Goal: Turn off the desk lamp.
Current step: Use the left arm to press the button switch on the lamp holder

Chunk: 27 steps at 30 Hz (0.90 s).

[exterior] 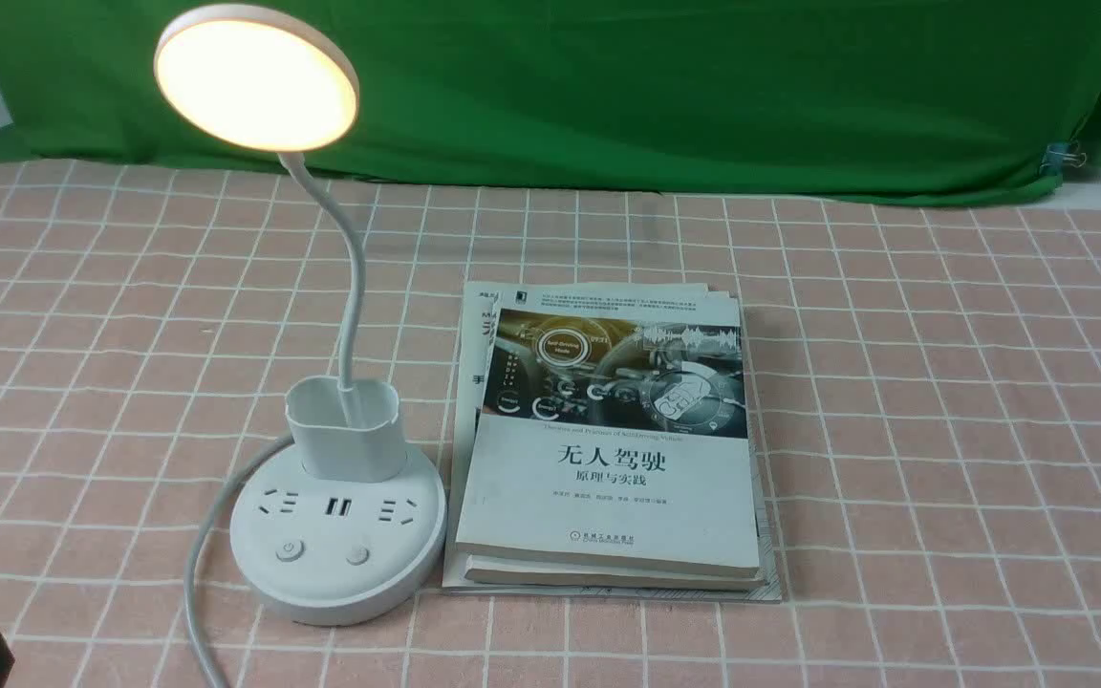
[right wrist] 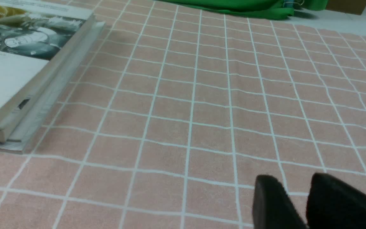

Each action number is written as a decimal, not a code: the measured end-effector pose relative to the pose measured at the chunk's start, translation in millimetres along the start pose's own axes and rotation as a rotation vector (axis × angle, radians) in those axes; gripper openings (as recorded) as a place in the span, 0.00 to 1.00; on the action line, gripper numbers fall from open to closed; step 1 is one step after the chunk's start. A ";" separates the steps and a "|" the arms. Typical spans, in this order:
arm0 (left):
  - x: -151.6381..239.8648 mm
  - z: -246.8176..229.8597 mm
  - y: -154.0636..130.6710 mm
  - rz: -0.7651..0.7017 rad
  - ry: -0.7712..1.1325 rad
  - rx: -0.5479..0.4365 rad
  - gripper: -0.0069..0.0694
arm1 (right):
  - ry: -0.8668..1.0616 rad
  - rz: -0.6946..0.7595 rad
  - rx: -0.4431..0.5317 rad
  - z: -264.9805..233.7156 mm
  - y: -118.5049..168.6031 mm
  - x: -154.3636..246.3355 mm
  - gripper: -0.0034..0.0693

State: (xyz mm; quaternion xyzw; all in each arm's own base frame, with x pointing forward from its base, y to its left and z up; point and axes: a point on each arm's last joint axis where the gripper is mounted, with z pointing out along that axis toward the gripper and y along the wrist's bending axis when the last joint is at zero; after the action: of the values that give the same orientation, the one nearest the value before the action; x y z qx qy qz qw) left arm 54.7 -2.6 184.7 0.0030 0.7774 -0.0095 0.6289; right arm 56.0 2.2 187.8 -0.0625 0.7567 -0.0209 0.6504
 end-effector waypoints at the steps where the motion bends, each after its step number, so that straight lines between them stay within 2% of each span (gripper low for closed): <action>1: 0.0 0.0 0.0 0.000 0.000 0.000 0.09 | 0.000 0.000 0.000 0.0 0.0 0.0 0.38; 17: -1.1 0.0 0.2 0.000 -0.012 -0.002 0.09 | 0.000 0.000 0.000 0.0 0.0 0.0 0.38; 19: -5.2 -0.1 -0.3 -0.075 -0.060 0.005 0.09 | 0.000 0.000 0.000 0.0 0.0 0.0 0.38; 25: -22.9 -2.9 1.7 -0.662 -0.254 0.068 0.09 | 0.000 0.000 0.000 0.0 0.0 0.0 0.38; 27: -26.4 -4.0 4.3 -0.715 -0.302 0.062 0.09 | 0.000 0.000 0.000 0.0 0.0 0.0 0.38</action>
State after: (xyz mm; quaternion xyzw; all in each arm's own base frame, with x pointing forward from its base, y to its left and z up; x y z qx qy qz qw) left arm 56.4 2.0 211.3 -0.2509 0.6275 -0.2519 0.6927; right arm 56.0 2.2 187.8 -0.0625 0.7567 -0.0209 0.6504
